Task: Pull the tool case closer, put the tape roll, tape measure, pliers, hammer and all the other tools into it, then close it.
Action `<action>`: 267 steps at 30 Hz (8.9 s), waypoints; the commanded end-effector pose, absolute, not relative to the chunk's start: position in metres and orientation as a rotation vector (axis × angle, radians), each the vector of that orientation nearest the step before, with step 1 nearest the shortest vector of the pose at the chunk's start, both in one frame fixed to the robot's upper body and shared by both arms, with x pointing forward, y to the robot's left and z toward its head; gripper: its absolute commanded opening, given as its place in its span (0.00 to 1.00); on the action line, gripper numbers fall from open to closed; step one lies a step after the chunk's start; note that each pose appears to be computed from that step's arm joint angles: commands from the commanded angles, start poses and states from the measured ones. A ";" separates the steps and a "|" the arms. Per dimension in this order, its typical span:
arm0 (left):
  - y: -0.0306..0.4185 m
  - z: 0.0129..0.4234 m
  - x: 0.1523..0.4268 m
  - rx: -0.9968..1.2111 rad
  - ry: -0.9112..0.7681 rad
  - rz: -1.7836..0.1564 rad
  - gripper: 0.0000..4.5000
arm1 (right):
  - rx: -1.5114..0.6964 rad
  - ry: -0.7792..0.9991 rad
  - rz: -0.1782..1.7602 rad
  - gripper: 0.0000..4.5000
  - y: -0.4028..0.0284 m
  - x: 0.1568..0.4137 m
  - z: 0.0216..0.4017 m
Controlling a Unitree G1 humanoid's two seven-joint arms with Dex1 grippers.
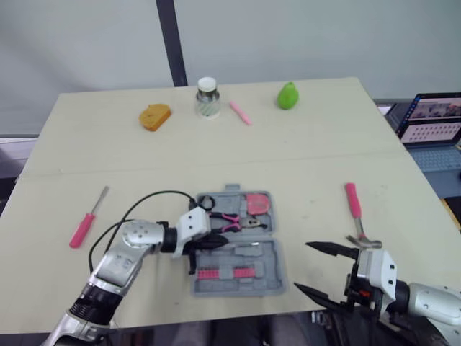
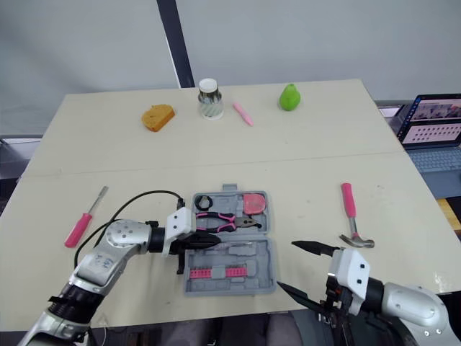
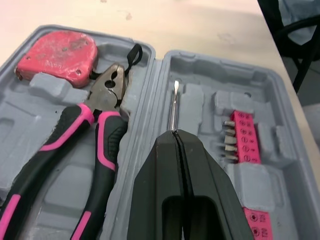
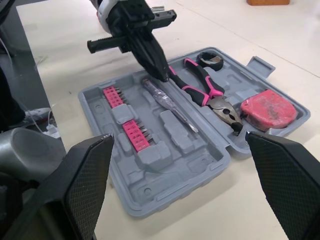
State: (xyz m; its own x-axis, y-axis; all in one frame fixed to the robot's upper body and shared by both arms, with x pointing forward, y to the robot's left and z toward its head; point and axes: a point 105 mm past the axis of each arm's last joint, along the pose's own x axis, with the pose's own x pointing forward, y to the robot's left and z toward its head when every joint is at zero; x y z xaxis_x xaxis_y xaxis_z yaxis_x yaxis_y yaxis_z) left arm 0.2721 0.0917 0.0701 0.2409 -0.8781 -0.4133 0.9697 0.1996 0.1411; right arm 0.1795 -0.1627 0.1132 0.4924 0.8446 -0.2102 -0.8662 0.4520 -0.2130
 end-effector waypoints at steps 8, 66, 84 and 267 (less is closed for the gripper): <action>0.086 0.057 0.270 0.438 0.258 -1.306 0.01 | -0.316 0.058 1.040 1.00 -0.164 0.177 0.117; 0.090 0.015 0.266 0.413 0.448 -1.252 0.01 | -0.318 0.087 1.032 1.00 -0.167 0.173 0.117; 0.091 -0.003 0.262 0.440 0.509 -1.265 0.01 | -0.321 0.091 1.029 1.00 -0.169 0.172 0.118; 0.171 0.086 0.167 0.141 -0.086 -0.992 0.98 | 0.015 0.829 -0.085 1.00 -0.311 0.292 0.073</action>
State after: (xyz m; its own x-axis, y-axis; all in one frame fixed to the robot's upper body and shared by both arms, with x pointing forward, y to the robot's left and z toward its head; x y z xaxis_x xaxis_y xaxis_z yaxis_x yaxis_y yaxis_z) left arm 0.1704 0.1760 0.0805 0.5553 -0.8316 -0.0096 0.8242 0.5487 0.1398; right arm 0.2891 -0.3088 0.0676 0.6593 -0.0469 -0.7504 0.0711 0.9975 0.0001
